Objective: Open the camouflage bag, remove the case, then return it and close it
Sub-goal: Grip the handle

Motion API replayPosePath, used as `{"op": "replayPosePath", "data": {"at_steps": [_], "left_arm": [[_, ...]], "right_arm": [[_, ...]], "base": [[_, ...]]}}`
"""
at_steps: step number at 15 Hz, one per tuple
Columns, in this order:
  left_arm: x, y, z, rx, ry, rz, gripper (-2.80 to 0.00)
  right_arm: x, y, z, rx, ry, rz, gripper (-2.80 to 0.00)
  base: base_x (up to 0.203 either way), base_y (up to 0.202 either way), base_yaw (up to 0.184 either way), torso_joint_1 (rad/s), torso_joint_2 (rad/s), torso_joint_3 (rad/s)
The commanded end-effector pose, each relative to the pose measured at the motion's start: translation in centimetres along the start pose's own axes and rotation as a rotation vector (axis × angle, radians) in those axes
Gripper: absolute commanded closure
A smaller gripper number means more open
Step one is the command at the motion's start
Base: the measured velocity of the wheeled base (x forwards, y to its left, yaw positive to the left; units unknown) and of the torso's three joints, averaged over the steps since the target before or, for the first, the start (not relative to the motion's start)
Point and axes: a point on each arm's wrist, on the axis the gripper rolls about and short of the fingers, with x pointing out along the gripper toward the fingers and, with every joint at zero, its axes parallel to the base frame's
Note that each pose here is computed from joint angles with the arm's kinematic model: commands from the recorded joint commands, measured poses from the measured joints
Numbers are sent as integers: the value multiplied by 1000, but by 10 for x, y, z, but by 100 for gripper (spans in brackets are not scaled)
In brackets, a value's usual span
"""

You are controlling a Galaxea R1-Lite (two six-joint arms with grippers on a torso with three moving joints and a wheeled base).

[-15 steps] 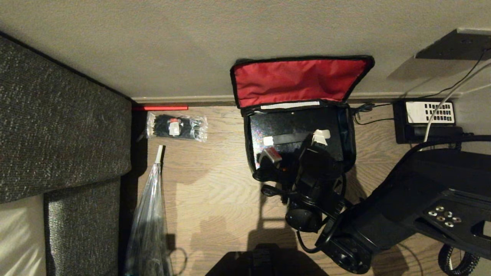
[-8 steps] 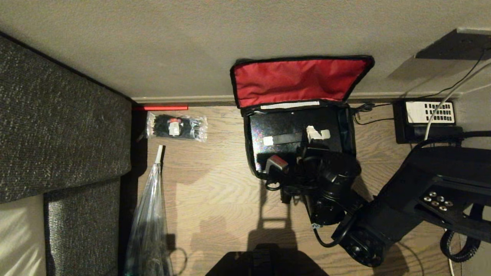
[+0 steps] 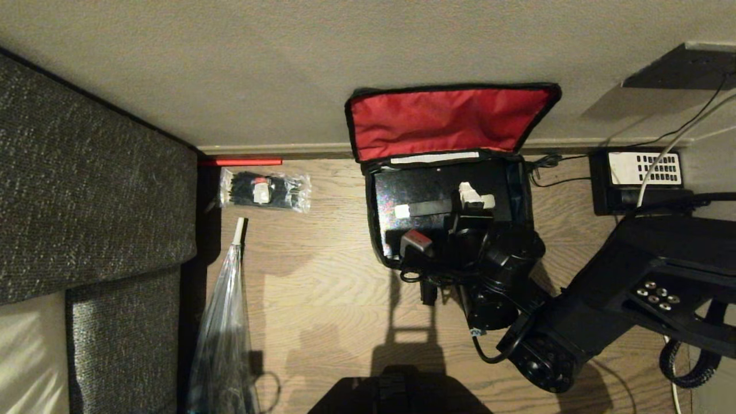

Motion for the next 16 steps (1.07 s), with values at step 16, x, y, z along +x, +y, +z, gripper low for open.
{"op": "replayPosePath", "data": {"at_steps": [16], "left_arm": [[0, 0, -1, -9, 0, 2, 0]], "right_arm": [[-33, -34, -31, 95, 216, 2, -280]], "base": [[0, 0, 0, 0, 0, 0]]}}
